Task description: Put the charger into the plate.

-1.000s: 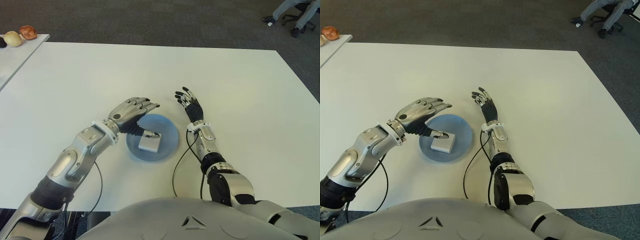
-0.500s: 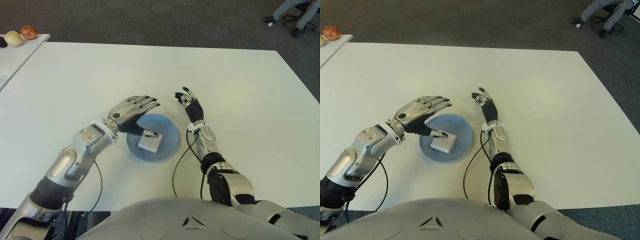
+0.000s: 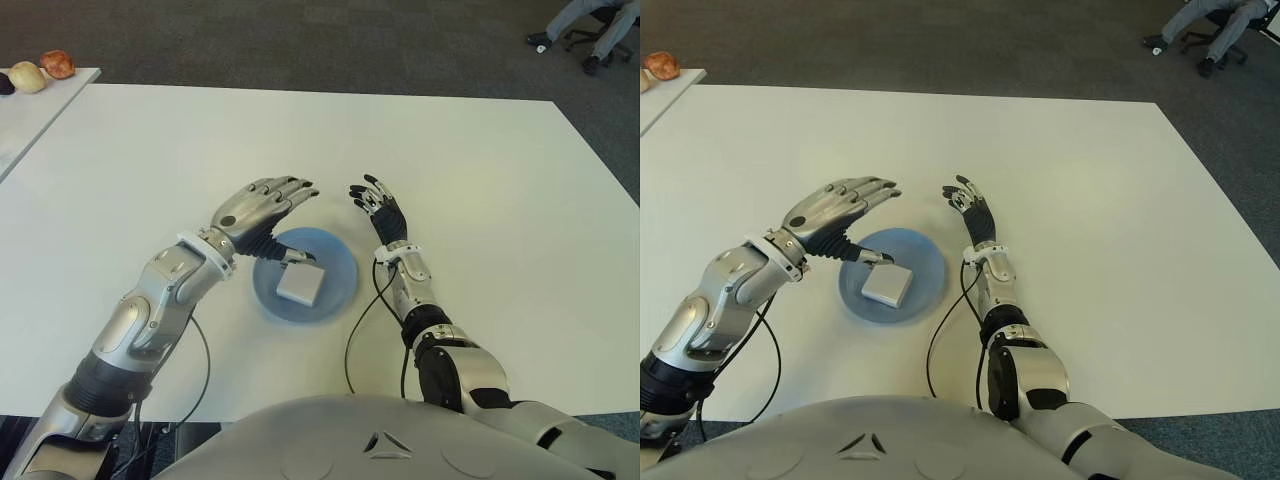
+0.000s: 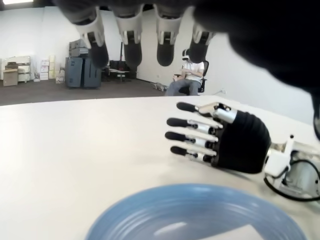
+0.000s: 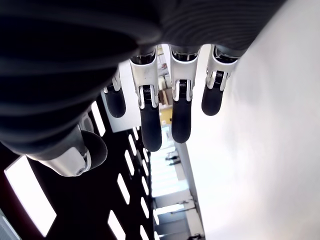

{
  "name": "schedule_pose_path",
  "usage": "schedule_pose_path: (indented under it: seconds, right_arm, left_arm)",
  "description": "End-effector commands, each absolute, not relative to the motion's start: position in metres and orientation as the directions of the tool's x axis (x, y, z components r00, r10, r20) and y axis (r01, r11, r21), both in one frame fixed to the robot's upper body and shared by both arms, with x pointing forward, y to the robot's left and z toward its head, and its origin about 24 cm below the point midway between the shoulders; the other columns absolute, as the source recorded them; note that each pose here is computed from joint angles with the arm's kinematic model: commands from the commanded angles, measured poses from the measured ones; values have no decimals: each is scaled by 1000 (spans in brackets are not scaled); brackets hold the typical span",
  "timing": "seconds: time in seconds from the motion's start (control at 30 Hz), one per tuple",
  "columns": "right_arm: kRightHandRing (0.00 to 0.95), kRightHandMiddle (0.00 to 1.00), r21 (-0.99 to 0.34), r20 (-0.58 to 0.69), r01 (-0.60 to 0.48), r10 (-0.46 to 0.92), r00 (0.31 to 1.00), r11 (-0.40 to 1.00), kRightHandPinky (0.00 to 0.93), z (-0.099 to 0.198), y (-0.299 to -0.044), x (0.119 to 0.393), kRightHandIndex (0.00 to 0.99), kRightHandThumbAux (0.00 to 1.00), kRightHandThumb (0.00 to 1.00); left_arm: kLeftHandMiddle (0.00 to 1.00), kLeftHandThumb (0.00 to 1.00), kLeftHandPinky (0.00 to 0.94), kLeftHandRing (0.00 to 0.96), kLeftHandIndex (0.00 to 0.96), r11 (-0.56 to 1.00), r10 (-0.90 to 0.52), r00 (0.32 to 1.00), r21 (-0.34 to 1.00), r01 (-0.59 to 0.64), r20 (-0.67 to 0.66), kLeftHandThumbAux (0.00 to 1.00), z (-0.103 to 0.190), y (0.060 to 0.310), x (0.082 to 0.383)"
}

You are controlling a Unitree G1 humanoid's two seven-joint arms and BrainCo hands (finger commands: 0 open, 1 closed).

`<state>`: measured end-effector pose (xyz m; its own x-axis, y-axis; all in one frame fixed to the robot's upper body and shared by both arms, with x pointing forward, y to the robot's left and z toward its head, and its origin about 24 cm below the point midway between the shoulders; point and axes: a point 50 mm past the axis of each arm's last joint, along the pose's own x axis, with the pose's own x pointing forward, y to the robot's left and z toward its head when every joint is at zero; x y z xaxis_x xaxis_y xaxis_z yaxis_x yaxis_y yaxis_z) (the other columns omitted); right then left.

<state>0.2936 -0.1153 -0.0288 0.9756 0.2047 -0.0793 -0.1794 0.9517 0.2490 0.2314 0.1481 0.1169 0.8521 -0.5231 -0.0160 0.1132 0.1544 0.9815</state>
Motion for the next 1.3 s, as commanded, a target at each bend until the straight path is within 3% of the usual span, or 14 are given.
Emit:
schedule_pose_path:
  seconds: [0.03,0.3,0.47,0.6,0.87,1.17,1.3]
  right_arm:
    - [253,313,298,-245,-123,200,949,947,159,-63,-119,267,136,544,0]
    - [249,304,294,-253,-120,199,947,948,178,-64,-120,267,139,530,0]
    - [248,303,296,-256,-120,200,946,948,169,-64,-122,268,142,534,0]
    - [243,297,297,-260,-119,200,945,947,172,-64,-123,268,141,537,0]
    - [231,281,298,-257,-118,198,946,947,182,-64,-126,268,145,544,0]
    - [211,255,309,-249,-115,197,948,944,181,-64,-130,267,148,571,0]
    - [209,251,309,-245,-118,199,949,944,186,-63,-131,267,148,579,0]
  left_arm:
    - [56,179,85,39,58,400,-449,874,917,9,188,525,137,166,248]
    - [85,130,80,75,76,805,-190,927,592,-43,325,679,147,198,255]
    - [60,63,40,47,56,911,-57,939,403,-90,338,737,142,228,257]
    - [33,21,20,22,39,962,57,961,243,-126,272,755,112,265,268]
    - [3,0,0,0,16,991,98,970,72,-116,221,780,82,262,281]
    - [0,0,0,0,8,993,106,982,38,-113,157,812,46,255,275]
    - [0,0,0,0,5,992,124,989,10,-125,78,817,13,249,263]
